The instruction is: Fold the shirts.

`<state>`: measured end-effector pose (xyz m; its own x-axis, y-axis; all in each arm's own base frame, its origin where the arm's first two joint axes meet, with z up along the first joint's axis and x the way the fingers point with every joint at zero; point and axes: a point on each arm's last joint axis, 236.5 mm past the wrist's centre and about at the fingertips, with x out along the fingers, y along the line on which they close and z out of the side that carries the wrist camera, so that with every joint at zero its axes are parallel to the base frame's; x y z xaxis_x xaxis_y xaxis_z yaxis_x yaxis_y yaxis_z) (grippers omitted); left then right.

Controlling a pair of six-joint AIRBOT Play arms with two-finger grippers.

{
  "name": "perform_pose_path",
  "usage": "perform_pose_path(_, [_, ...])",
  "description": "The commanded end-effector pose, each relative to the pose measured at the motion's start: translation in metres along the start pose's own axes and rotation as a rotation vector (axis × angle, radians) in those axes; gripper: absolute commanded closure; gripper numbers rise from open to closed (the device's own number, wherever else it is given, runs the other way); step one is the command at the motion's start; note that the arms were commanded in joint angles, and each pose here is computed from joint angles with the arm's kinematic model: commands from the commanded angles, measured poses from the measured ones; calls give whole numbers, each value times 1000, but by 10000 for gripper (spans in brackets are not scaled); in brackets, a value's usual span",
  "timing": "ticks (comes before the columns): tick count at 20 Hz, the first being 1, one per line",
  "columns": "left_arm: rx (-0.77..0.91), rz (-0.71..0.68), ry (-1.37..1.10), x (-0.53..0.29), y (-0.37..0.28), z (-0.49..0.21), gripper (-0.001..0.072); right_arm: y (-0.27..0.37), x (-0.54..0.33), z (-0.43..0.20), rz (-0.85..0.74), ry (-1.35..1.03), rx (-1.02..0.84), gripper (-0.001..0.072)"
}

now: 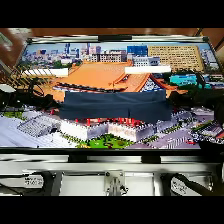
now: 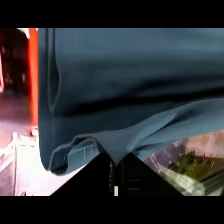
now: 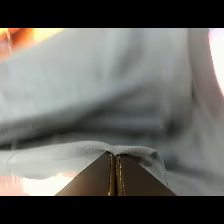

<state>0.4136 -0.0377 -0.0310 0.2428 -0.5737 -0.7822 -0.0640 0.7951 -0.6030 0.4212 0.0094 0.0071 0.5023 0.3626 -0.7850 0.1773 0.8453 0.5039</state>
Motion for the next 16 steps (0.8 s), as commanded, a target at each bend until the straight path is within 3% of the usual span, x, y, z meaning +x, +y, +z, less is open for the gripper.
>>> perform_pose_path(1, [-108,-8,-18,14,7,31,677,6,36,40,-20,-28,-2,660])
perform_pose_path(7, [-154,-93,-75,37,2,73,675,-12,64,63,-45,-72,20,659])
perform_pose_path(12, [-155,-73,-128,55,7,91,672,-23,80,56,-58,-44,36,650])
perform_pose_path(13, [-169,-73,-122,58,9,90,557,-24,82,54,-59,-34,37,640])
perform_pose_path(14, [-168,-73,-121,58,9,90,276,-25,82,52,-62,-29,34,639])
perform_pose_path(15, [-167,-74,-122,56,8,90,74,-24,81,52,-62,-27,30,630])
perform_pose_path(16, [-164,-78,-117,52,7,89,65,-22,77,53,-60,-32,22,584])
